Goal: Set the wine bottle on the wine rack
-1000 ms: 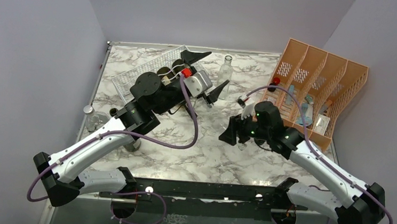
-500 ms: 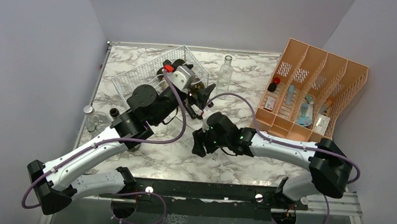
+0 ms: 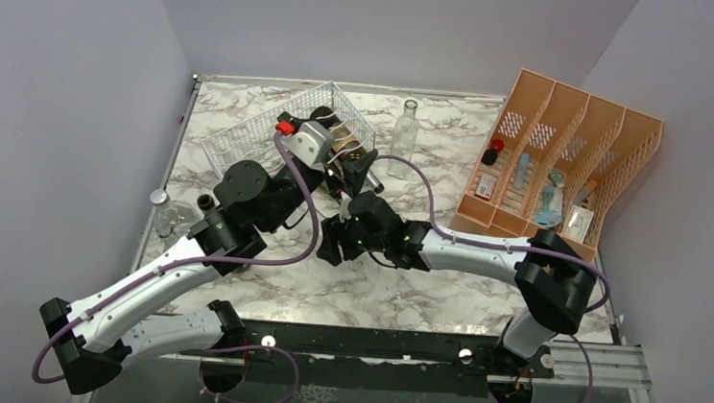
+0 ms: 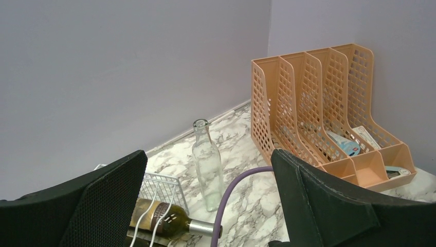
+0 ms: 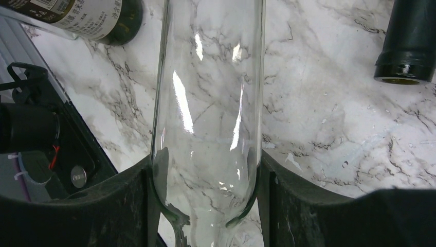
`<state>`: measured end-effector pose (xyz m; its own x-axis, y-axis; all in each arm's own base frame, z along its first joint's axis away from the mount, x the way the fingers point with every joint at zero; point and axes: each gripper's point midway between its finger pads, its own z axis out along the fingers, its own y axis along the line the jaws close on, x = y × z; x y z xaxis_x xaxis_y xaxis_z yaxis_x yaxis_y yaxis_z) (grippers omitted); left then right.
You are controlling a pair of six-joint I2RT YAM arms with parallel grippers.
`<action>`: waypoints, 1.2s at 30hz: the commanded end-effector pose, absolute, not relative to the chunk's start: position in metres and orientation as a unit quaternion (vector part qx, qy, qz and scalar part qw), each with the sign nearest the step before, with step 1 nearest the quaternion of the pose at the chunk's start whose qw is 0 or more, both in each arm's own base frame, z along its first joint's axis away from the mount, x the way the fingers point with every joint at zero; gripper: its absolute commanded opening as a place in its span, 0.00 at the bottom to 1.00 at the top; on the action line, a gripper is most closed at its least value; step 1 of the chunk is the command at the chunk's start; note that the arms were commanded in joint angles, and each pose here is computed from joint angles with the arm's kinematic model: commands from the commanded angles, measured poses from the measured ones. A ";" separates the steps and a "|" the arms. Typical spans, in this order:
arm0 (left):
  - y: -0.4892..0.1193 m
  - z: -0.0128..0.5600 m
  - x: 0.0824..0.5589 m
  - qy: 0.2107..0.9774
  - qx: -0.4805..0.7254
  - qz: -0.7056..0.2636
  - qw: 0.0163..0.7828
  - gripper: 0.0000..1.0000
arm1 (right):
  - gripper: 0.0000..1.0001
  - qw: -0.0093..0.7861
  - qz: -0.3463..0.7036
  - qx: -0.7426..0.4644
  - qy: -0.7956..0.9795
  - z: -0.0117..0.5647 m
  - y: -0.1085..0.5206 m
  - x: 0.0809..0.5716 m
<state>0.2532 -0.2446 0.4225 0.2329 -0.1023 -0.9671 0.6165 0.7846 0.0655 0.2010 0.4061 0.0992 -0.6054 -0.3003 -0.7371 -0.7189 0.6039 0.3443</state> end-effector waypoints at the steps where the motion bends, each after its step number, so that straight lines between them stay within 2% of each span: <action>1: -0.237 0.430 0.251 0.564 0.205 -0.244 0.762 0.99 | 0.01 0.371 0.365 -0.292 0.803 0.133 0.437 0.214; 13: -0.242 0.423 0.251 0.568 0.210 -0.251 0.755 0.99 | 0.01 0.427 0.384 -0.235 0.784 0.144 0.477 0.252; 26: -0.237 0.424 0.252 0.565 0.211 -0.237 0.762 0.99 | 0.01 0.475 0.342 -0.184 0.790 0.121 0.524 0.311; 31: -0.234 0.424 0.252 0.564 0.210 -0.234 0.764 0.99 | 0.05 0.477 0.328 -0.177 0.796 0.113 0.538 0.324; 36: -0.233 0.424 0.251 0.564 0.208 -0.232 0.765 0.99 | 0.16 0.479 0.315 -0.173 0.801 0.106 0.542 0.335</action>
<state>0.2523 -0.2414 0.4151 0.2268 -0.0960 -0.9692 0.6116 0.7885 0.0650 0.3130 0.5300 0.0752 -0.5452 -0.0614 -0.8360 -0.5954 0.7304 0.3346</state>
